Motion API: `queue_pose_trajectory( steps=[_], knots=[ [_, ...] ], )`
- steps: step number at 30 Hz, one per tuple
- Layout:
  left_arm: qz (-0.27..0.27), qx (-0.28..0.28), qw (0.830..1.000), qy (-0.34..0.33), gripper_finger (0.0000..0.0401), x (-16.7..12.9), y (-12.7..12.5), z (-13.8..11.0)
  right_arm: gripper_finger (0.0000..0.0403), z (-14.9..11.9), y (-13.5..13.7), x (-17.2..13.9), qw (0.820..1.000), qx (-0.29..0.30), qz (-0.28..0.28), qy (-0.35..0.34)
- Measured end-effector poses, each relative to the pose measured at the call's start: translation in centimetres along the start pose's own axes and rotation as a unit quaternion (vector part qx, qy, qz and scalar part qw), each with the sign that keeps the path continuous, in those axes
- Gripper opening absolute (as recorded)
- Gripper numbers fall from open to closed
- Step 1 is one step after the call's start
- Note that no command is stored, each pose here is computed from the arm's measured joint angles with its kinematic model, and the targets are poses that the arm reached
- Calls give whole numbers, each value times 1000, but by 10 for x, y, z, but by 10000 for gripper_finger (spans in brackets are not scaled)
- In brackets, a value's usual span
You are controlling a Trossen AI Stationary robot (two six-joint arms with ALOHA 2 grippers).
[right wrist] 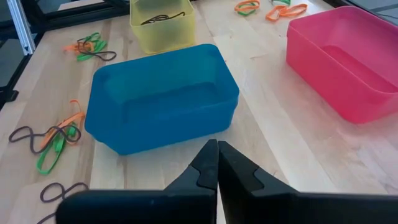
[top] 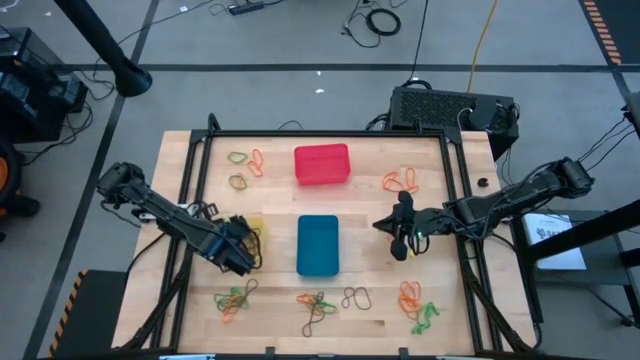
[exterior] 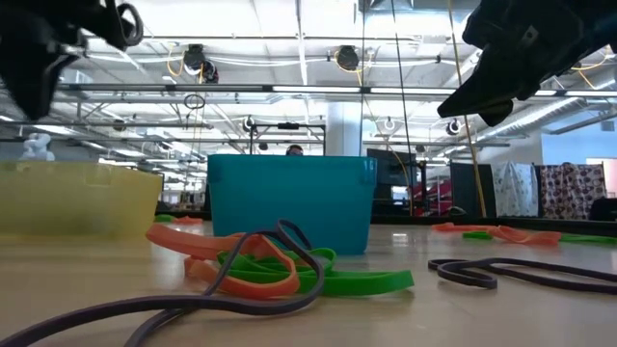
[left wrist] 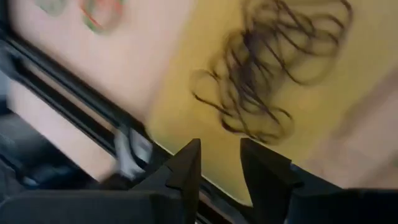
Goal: Sort rubber bands into baskets
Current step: Put the purple rubber band into the yellow bin
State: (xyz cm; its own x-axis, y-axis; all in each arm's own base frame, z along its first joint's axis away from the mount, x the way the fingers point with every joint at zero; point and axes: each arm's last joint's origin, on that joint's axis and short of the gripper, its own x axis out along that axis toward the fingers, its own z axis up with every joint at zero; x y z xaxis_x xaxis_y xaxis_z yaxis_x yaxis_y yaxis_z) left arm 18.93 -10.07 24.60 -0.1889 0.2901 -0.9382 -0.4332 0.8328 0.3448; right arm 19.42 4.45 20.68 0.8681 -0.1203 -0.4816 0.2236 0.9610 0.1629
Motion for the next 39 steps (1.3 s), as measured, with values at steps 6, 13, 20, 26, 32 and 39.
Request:
queue_pose_trajectory(
  steps=[6,13,20,26,32,39],
  knots=[
    [-160,25,987,-14,123,-6,-29,2,0,0,0,0,1000,0,0,0],
    [-311,40,932,-183,123,-29,-67,10,0,0,0,0,1000,-11,0,0],
    [-372,110,804,-450,123,-63,-107,26,0,0,0,0,1000,-11,0,0],
    [-345,194,679,-618,123,-58,-160,56,0,0,0,0,1000,-13,0,0],
    [-323,207,693,-611,123,-11,-201,96,0,0,0,0,1000,-13,0,0],
    [-323,176,764,-531,123,3,-214,127,0,0,0,0,1000,-13,0,-1]
  ],
)
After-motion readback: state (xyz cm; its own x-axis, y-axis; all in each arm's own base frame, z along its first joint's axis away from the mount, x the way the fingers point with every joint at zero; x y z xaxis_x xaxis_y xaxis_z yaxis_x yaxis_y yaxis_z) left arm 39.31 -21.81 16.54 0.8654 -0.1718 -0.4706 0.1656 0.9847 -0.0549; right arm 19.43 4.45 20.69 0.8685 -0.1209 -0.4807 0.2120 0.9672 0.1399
